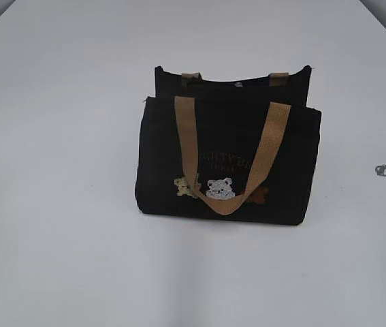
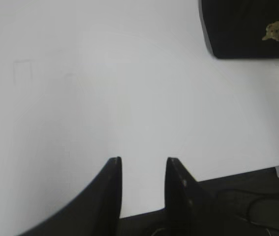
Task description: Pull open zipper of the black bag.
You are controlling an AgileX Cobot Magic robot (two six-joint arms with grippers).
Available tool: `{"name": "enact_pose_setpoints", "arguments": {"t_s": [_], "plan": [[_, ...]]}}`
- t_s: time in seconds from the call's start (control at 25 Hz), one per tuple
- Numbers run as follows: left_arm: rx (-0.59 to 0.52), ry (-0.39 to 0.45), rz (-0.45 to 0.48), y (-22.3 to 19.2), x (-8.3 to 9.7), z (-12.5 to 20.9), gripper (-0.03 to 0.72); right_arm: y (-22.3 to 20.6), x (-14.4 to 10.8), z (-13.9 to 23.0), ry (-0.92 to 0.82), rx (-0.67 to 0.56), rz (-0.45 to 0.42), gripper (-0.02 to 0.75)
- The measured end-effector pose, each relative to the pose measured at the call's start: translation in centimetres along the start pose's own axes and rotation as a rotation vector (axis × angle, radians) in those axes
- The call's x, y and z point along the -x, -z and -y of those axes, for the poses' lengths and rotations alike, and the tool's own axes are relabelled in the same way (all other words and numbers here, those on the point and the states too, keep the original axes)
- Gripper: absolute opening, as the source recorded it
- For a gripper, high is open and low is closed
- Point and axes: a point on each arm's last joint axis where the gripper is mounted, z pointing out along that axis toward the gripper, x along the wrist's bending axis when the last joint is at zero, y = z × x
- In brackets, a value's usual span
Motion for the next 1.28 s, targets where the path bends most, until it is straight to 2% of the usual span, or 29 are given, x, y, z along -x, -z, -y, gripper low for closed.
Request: {"name": "enact_pose_setpoints", "arguments": {"t_s": [0.32,0.52,1.08,1.16,1.28], "plan": [[0.303,-0.010,-0.002,3.0,0.1,4.4,0.218,2.0,-0.6,2.5,0.081,0.243,0.050,0.295],[0.315,-0.010,-0.002,3.1,0.1,4.3,0.218,1.4,-0.4,2.2,0.063,0.294,0.059,0.285],[0.325,-0.006,-0.002,3.2,0.2,4.4,0.218,1.4,-0.5,2.1,0.054,0.303,0.053,0.284],[0.326,0.011,-0.027,3.2,0.2,4.4,0.218,1.4,-0.5,2.1,0.053,0.303,0.055,0.284],[0.328,0.071,-0.116,3.1,0.3,4.4,0.218,1.3,-0.5,2.1,0.028,0.301,0.082,0.284]]}}
